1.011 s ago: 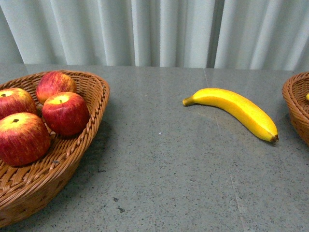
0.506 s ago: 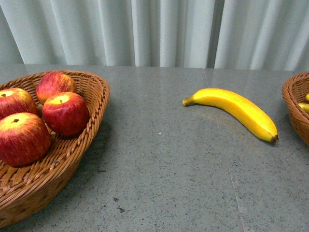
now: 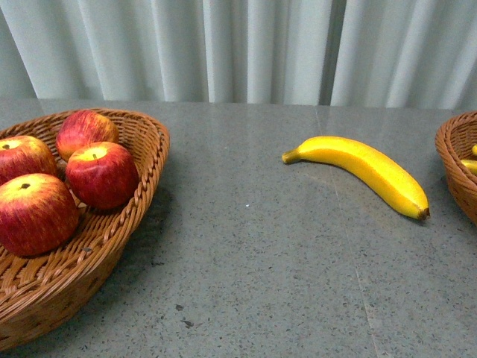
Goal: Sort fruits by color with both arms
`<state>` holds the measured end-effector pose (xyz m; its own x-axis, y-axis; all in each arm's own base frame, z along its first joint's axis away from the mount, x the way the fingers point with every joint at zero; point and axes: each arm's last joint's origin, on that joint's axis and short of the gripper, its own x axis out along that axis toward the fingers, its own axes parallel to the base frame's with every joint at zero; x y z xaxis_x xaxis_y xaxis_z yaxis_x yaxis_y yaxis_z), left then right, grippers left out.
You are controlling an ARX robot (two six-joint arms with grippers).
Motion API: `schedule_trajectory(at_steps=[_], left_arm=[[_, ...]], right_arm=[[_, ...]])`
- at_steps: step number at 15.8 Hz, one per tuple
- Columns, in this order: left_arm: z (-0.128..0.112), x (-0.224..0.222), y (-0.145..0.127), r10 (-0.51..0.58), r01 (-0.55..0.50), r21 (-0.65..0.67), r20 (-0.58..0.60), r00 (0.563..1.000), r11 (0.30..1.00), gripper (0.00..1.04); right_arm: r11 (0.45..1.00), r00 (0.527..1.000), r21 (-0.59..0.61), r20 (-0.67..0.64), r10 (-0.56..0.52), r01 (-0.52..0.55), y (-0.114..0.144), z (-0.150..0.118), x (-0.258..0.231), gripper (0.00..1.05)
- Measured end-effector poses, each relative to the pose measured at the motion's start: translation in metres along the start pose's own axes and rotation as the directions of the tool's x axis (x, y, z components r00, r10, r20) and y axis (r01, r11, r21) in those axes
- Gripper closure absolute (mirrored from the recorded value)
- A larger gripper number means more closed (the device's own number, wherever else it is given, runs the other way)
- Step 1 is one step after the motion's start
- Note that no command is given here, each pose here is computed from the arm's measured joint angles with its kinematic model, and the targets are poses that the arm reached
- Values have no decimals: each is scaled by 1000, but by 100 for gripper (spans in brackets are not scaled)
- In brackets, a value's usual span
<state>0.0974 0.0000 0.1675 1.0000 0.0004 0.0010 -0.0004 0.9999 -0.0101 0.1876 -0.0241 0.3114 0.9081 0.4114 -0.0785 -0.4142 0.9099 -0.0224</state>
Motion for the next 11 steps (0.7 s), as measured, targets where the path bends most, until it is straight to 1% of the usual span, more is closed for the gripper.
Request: schedule_trajectory(at_steps=[2,4,6,9,10,11], left_arm=[[0,0,0,0,0,0,0,1000,1000,7],[0,0,0,0,0,0,0,1000,1000,7],[0,0,0,0,0,0,0,1000,1000,7],[0,0,0,0,0,0,0,1000,1000,7],[0,0,0,0,0,0,0,1000,1000,7],[0,0,0,0,0,0,0,1000,1000,7]], right_arm=[[998,998,27,36,49,-50,22,5,-17,7],[997,996,17,60,72,-73,33,10,-27,7],[995,994,17,55,93,-94,42,9,-27,7],[990,991,20,2,136,-136,55,1,-10,7],[982,982,7,-25,186,-186,68,1,9,7],[972,972,-15,-37,233,-234,83,6,29,7]])
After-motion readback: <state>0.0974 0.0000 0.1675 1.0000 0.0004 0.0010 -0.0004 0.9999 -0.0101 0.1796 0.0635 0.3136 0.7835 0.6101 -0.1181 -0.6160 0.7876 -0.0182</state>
